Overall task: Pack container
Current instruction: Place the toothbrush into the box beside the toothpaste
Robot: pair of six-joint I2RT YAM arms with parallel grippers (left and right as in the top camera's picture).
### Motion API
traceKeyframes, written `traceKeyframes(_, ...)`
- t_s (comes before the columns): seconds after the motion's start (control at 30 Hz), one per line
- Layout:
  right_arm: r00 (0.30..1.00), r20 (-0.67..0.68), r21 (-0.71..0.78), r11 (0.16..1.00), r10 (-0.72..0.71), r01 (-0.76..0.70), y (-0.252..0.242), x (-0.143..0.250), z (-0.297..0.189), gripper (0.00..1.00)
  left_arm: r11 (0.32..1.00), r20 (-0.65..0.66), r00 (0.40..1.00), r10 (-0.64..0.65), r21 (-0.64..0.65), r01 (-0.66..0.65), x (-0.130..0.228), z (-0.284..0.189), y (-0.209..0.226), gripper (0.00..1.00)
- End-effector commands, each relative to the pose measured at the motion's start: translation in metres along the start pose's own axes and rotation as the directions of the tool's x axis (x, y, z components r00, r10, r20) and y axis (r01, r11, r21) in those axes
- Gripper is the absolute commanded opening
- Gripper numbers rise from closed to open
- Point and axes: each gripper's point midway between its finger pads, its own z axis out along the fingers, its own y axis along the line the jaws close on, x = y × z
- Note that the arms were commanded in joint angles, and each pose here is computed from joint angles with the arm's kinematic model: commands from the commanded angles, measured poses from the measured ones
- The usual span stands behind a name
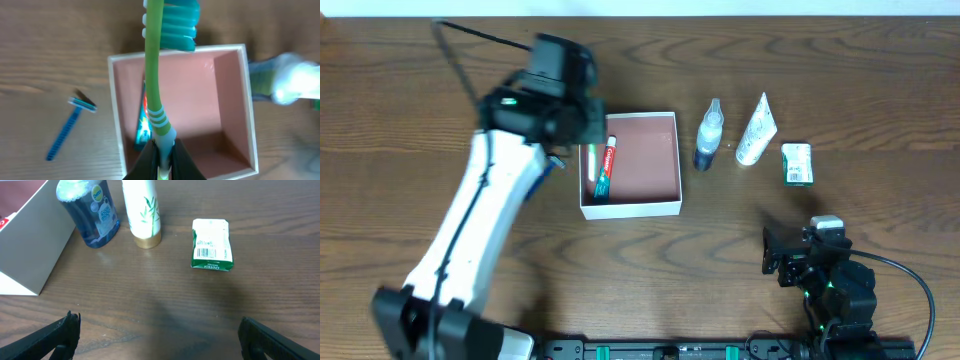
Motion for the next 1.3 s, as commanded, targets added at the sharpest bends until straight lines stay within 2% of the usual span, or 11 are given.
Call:
traceKeyframes(0.0,1.0,0.004,0.017,1.0,-0.012,0.012,-0.004,0.0,0.0,1.0,0.989,-0.056,0.997,-0.045,-0.146,0.036,0.019,0.037,0.015,0.06)
traceKeyframes(0.33,1.0,0.004,0.017,1.0,-0.012,0.012,-0.004,0.0,0.0,0.99,0.971,-0.202,0.978,-0.047,-0.239,-0.002,0.048,0.096,0.031,0.06)
traceKeyframes(0.47,1.0,0.004,0.017,1.0,-0.012,0.012,-0.004,0.0,0.0,0.99,0.972,-0.21,0.977,-0.048,-0.237,-0.003,0.05,0.099,0.03,0.13)
traceKeyframes(0.67,1.0,0.004,0.017,1.0,-0.012,0.012,-0.004,0.0,0.0,0.99,0.985,-0.137,0.99,-0.043,-0.17,0.02,0.027,0.059,0.014,0.39)
traceKeyframes(0.87,1.0,0.004,0.017,1.0,-0.012,0.012,-0.004,0.0,0.0,0.99,0.996,0.014,1.0,0.009,-0.093,-0.008,0.003,-0.012,0.003,0.49)
traceKeyframes(0.93,1.0,0.004,0.017,1.0,-0.012,0.012,-0.004,0.0,0.0,0.99,0.992,0.041,0.999,0.024,-0.126,-0.019,0.002,-0.03,0.015,0.49)
traceKeyframes(1.0,1.0,0.004,0.017,1.0,-0.012,0.012,-0.004,0.0,0.0,0.99,0.974,0.041,0.999,0.024,-0.226,-0.014,0.004,-0.04,0.044,0.5)
traceKeyframes(1.13,1.0,0.004,0.017,1.0,-0.012,0.012,-0.004,0.0,0.0,0.99,0.944,-0.057,0.997,0.053,-0.323,-0.068,0.014,-0.03,0.095,0.5)
traceKeyframes(1.2,1.0,0.004,0.017,1.0,-0.012,0.012,-0.004,0.0,0.0,0.99,0.944,-0.133,0.987,0.085,-0.307,-0.122,0.021,-0.013,0.113,0.5)
traceKeyframes(1.27,1.0,0.004,0.017,1.0,-0.012,0.012,-0.004,0.0,0.0,0.99,0.956,-0.212,0.965,0.153,-0.216,-0.199,0.028,0.008,0.117,0.5)
